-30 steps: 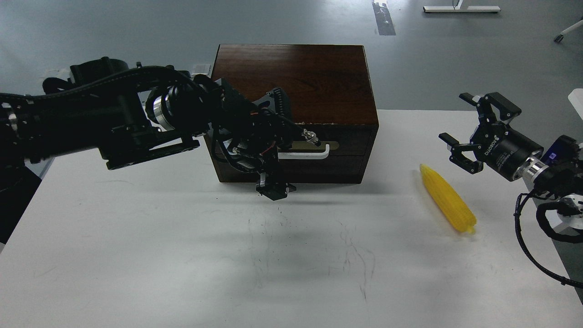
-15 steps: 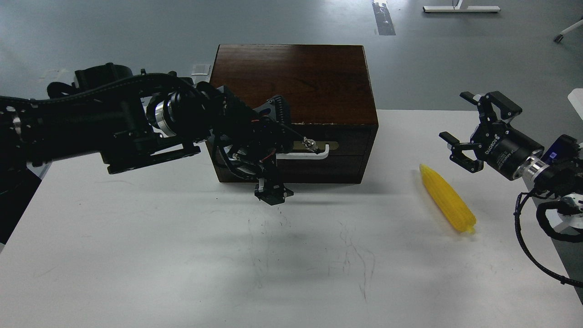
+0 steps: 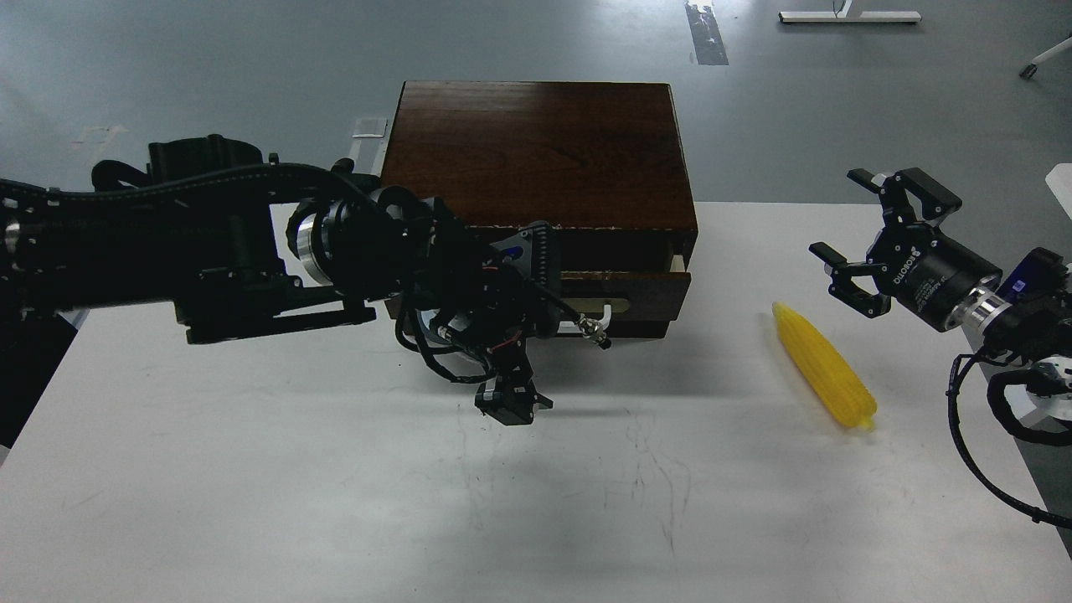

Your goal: Put corn in drawer with both arms

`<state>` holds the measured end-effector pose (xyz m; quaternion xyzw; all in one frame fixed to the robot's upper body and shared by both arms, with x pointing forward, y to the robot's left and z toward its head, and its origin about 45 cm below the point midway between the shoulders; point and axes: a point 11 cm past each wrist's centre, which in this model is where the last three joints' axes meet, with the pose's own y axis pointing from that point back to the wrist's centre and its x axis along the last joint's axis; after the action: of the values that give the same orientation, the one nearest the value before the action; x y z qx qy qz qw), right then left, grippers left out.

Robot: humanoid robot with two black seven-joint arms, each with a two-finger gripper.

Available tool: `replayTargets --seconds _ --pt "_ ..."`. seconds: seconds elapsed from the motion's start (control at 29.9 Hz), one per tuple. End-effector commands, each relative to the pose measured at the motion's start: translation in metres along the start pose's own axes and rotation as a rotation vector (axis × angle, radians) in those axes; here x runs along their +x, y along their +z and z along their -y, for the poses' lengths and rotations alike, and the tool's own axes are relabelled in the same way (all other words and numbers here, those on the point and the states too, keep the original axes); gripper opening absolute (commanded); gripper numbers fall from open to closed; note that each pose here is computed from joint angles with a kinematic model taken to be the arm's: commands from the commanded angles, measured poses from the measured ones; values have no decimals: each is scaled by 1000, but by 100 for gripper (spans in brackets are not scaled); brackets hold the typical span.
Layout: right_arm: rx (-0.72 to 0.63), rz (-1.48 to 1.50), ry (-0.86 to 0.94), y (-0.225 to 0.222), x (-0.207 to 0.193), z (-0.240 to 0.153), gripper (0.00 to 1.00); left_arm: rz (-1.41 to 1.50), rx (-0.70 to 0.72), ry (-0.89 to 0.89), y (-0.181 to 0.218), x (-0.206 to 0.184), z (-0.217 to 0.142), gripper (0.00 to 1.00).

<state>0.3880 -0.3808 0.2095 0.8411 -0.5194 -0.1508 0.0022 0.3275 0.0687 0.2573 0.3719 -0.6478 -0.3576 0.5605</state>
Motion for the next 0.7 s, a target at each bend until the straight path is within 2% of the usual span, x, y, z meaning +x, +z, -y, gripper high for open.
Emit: replayTargets --seconds 0.0,0.4,0.67 --pt "0 0 1 0 0 0 100 24 -23 10 10 5 -1 98" --pt "0 0 0 0 0 0 100 47 -63 26 27 6 -6 98" --pt "0 0 0 0 0 0 100 49 -48 30 23 8 -10 98"
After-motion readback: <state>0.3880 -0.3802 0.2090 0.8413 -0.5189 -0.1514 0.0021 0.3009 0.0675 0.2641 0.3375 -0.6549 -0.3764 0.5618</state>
